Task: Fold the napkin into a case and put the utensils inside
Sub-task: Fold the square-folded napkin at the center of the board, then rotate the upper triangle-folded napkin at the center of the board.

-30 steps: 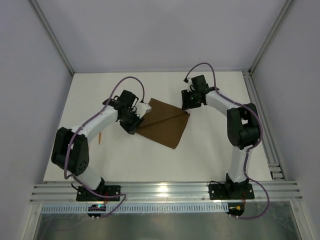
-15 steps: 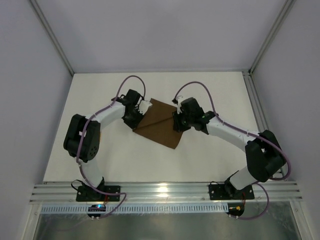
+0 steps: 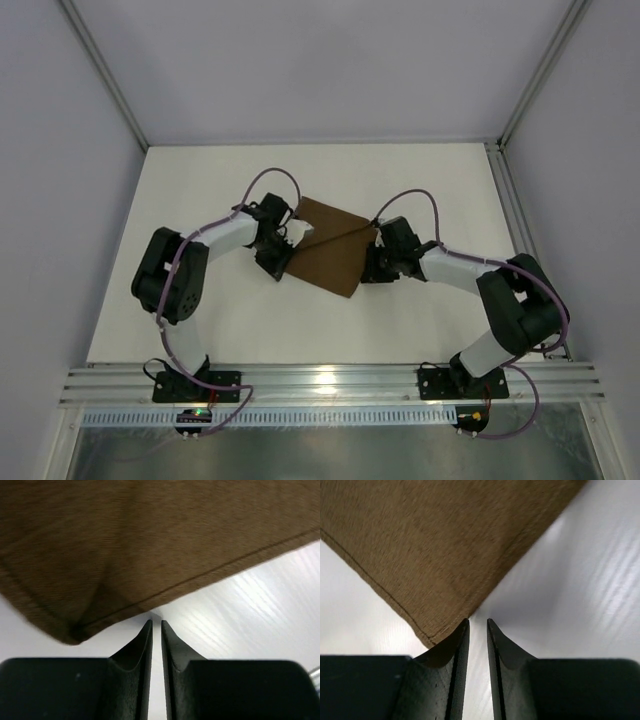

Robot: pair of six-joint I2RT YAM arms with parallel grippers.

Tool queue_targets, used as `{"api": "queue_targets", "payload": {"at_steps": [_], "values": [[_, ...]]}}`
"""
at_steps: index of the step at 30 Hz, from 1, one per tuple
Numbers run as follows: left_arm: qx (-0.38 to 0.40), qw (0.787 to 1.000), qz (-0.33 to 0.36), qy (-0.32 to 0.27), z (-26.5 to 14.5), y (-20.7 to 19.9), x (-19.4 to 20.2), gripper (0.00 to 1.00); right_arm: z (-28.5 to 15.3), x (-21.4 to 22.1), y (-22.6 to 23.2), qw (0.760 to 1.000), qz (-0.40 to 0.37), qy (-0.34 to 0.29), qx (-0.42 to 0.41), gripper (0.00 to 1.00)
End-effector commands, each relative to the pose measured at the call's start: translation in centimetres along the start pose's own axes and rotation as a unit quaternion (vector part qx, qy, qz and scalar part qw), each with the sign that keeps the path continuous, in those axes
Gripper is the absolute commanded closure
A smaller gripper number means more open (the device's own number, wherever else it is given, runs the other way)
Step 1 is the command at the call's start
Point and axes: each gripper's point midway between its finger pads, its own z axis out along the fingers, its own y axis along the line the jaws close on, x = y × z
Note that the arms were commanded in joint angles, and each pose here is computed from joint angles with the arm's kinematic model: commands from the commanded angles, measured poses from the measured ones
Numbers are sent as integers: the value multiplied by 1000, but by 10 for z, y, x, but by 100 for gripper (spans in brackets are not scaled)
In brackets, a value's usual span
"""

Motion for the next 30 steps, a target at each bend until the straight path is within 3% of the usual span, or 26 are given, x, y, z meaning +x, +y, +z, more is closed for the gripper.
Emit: {"api": "queue_targets", "payload": {"at_steps": [1,6,10,14,16,21,23,30], "values": [[89,995,40,5,-8,-46,11,85,-1,-19,-34,998,28,-25,46,75],[114,991,66,-8,-34,-60,16,76,-13,-67,-67,995,37,-60,74,74],[70,993,80,-47,-63,-51,10,70,-31,-114,-66,989,-5,-113,91,71],[32,995,56,-77,-82,-35,6,63,-53,-171,-43,979,-63,-188,41,43],[19,996,38,-74,-81,-25,6,61,-55,-202,-35,975,-81,-207,13,42],[3,998,3,-56,-72,-9,12,61,-1,-205,-49,988,-107,-110,1,42],[-4,998,-13,-57,-71,-1,14,61,8,-216,-48,988,-114,-102,-15,41],[-31,998,-43,-40,-64,18,19,61,46,-191,-54,992,-109,-30,-50,44]]}}
